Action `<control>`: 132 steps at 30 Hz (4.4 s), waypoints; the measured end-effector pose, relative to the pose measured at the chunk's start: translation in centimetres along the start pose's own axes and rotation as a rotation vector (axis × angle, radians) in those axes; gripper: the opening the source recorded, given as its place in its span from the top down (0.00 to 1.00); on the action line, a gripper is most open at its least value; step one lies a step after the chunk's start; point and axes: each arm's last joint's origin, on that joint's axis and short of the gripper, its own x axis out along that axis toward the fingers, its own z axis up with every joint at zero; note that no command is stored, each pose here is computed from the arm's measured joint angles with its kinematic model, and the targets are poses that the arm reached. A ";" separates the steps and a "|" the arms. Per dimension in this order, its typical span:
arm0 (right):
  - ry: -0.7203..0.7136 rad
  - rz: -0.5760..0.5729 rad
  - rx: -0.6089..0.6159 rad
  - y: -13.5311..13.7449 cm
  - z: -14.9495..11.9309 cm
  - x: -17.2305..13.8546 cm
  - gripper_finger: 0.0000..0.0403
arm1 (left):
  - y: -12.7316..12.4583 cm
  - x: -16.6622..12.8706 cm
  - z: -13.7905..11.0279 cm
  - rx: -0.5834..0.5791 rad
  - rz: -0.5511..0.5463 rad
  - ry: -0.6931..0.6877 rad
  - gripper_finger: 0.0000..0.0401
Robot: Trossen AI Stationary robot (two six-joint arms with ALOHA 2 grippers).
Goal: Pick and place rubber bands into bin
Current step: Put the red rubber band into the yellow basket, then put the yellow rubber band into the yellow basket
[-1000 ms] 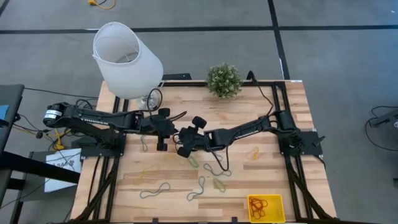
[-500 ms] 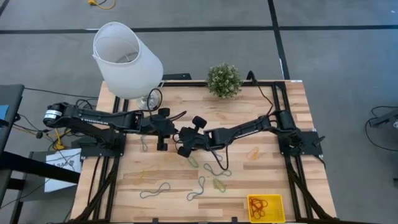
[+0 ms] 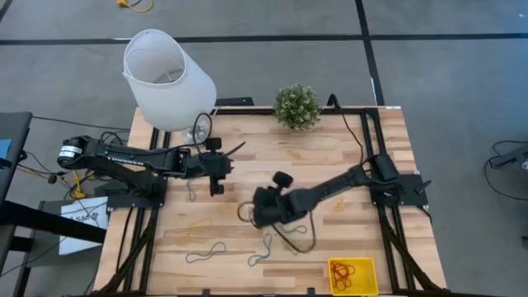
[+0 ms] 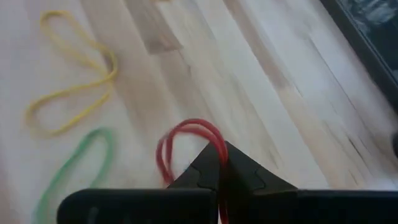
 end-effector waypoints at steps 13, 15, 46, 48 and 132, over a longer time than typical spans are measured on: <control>0.305 0.184 0.507 -0.9 -5.3 -17.9 1.00 | 0.2 0.0 0.1 -0.038 0.049 0.001 0.70; 0.475 0.212 0.564 -0.4 -6.7 -19.2 1.00 | 0.2 0.0 0.1 -0.043 0.050 -0.001 0.70; 0.957 0.273 0.608 8.0 -14.7 -21.7 1.00 | 0.2 0.0 0.7 -0.085 0.009 -0.074 0.70; 0.987 0.246 0.559 8.4 -14.9 -20.5 1.00 | 0.2 0.0 0.7 -0.093 0.008 -0.074 0.70; 0.201 0.118 0.556 -7.8 -13.9 -11.6 0.67 | 0.7 -5.2 -3.7 -0.515 -0.246 0.037 0.70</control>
